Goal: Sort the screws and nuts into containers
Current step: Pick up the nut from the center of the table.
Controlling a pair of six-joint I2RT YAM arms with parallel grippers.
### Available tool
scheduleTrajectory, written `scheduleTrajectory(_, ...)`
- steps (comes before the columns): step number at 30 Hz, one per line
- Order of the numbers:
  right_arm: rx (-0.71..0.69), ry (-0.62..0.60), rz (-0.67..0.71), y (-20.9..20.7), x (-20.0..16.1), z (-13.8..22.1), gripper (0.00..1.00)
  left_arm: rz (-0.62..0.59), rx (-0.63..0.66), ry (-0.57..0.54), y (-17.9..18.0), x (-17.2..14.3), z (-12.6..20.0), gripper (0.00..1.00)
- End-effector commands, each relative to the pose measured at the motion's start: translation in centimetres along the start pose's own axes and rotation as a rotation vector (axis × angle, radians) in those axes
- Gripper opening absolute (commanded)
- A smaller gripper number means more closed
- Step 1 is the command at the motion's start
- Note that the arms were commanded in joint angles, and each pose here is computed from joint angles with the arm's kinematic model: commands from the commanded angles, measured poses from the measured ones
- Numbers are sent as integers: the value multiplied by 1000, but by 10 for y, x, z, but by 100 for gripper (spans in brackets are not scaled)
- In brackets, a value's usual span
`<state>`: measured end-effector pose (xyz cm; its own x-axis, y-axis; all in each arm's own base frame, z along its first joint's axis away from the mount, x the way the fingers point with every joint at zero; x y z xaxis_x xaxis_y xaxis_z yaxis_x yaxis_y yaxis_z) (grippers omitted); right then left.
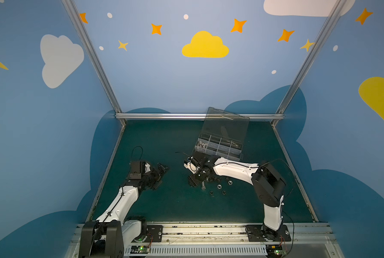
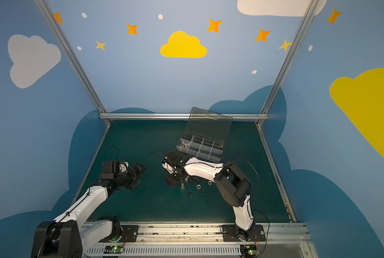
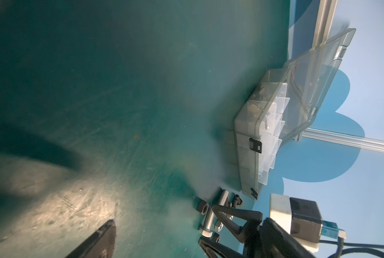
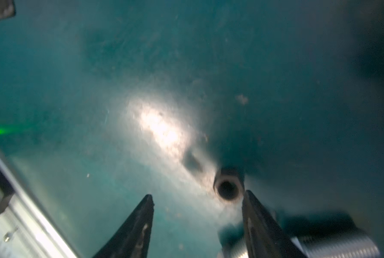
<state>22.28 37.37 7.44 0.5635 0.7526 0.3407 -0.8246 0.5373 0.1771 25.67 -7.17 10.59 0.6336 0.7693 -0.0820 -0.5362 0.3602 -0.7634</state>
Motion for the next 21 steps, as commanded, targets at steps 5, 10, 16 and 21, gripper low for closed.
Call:
scheduleTrajectory(5,-94,55,7,-4,1,-7,61,-17,-9,-13,-5,2,4,100)
scheduleTrajectory(10,-107,55,-1,-6,1,-7,61,-18,-14,-10,-7,3,2,100)
scheduleTrajectory(16,-107,50,-19,-6,1,-6,61,-16,-8,-5,-5,3,1,100)
scheduleTrajectory(21,-116,67,-33,-7,-5,-8,60,-19,-12,-4,-7,3,1,100)
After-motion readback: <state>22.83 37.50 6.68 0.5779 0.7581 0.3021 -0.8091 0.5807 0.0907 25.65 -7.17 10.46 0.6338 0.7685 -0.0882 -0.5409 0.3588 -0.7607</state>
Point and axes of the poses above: each gripper's point midway between its finger pads, its own z axis back along the fingers, its own y axis along the line the jaws close on, x = y × z, the point moved 3 cm from there along z, back along the fingers, and after that the axes turned 9 degrees about z, right-handed, at the moved point
